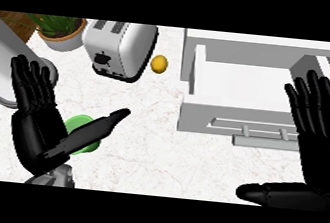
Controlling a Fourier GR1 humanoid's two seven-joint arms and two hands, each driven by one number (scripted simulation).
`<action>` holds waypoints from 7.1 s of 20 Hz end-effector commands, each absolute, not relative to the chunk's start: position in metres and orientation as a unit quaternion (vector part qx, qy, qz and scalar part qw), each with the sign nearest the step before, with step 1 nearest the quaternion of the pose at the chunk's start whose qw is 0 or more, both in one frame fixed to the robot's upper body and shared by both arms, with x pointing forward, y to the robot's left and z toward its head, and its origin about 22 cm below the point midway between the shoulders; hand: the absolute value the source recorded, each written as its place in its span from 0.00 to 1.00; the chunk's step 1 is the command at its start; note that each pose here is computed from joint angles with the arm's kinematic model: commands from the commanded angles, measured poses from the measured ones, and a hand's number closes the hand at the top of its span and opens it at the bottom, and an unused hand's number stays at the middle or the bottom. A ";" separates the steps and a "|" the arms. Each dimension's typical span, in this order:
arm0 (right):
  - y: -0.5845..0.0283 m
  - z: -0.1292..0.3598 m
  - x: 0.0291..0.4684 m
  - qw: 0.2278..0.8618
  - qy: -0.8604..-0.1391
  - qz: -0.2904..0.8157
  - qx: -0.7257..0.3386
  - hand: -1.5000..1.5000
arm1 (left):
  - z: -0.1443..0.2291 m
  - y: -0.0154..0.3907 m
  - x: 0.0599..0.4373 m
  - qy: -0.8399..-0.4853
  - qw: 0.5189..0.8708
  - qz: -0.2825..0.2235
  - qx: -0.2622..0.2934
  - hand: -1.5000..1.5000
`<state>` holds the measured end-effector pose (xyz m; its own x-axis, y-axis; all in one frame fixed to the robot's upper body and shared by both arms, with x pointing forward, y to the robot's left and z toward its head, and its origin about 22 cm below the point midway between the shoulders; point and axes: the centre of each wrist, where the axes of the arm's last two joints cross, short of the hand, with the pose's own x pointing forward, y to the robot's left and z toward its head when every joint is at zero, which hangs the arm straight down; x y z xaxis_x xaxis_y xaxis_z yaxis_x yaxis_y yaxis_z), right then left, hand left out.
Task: Pick up the cup, place it into the drawer and close the drawer
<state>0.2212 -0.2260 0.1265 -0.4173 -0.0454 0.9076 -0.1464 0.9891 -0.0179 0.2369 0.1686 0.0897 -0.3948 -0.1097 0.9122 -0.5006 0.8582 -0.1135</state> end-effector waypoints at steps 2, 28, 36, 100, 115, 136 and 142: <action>-0.231 0.131 0.211 0.531 -0.844 0.048 0.060 0.00 | 0.097 0.165 0.223 -0.804 0.526 0.196 0.197 0.00; -0.233 0.143 0.222 0.535 -0.841 0.052 0.054 0.00 | -0.025 0.197 0.197 -0.730 0.589 0.241 0.250 0.00; -0.238 0.142 0.232 0.529 -0.845 0.056 0.059 0.00 | -0.050 0.203 0.187 -0.716 0.611 0.243 0.234 0.00; -0.248 0.164 0.223 0.534 -0.841 0.060 0.063 0.00 | -0.146 0.233 0.235 -0.805 0.502 0.271 0.163 1.00; -0.240 0.145 0.225 0.542 -0.837 0.052 0.061 0.00 | -0.069 0.264 0.294 -0.854 0.503 0.092 -0.099 1.00; -0.240 0.140 0.211 0.536 -0.842 0.053 0.045 0.00 | 0.119 0.153 0.345 -0.862 0.479 0.025 -0.165 1.00; -0.246 0.149 0.224 0.534 -0.842 0.052 0.059 0.00 | 0.167 0.126 0.380 -0.869 0.476 0.008 -0.138 1.00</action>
